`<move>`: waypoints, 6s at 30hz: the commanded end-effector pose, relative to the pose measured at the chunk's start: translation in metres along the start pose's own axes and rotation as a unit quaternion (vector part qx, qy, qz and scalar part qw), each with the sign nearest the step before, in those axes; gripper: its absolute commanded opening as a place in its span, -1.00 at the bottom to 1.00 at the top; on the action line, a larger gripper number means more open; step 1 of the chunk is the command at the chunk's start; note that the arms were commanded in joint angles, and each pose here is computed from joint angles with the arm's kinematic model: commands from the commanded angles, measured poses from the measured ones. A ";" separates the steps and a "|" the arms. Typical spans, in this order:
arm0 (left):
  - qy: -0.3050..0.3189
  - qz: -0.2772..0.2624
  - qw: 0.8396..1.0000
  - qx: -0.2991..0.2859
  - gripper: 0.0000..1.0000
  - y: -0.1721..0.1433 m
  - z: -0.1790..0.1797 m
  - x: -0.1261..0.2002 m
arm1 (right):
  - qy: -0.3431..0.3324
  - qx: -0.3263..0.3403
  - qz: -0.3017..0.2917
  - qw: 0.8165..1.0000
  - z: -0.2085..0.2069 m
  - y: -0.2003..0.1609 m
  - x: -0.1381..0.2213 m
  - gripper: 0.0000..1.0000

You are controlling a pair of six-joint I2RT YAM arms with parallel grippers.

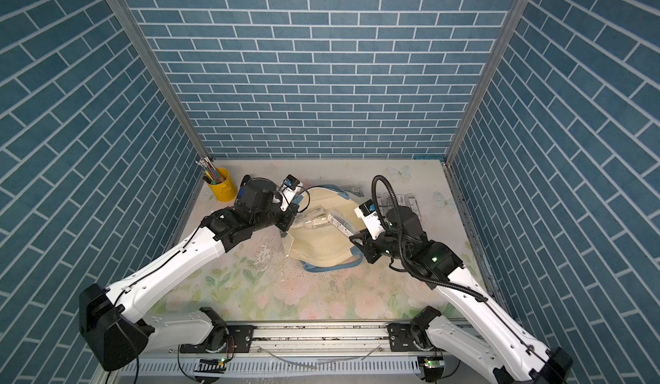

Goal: Take out the compass set from the canvas bag
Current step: Pick up the compass set from the canvas bag, then place the compass set at the center of the board, then pick up the compass set from the canvas bag.

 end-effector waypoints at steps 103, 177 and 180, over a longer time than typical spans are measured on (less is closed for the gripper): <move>-0.031 -0.077 0.996 0.032 -1.00 0.014 -0.005 0.013 | -0.262 -0.561 -0.043 0.784 -0.313 -0.100 -0.012 -0.07; -0.073 -0.068 0.995 -0.015 -1.00 0.019 -0.016 0.022 | -0.133 0.391 0.105 0.905 -0.036 -0.009 -0.236 -0.04; -0.078 -0.066 0.995 -0.015 -1.00 0.018 -0.017 0.021 | -0.139 0.398 0.109 0.900 -0.040 -0.010 -0.251 0.04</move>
Point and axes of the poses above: each gripper's point midway between its finger pads, its own x axis back along the fingers, its own z axis along the line the jaws close on, y = z × x, the point moved 9 cm from there along x, back along the fingers, and after that the axes turned 5 degrees about -x, right-handed, at the moved point
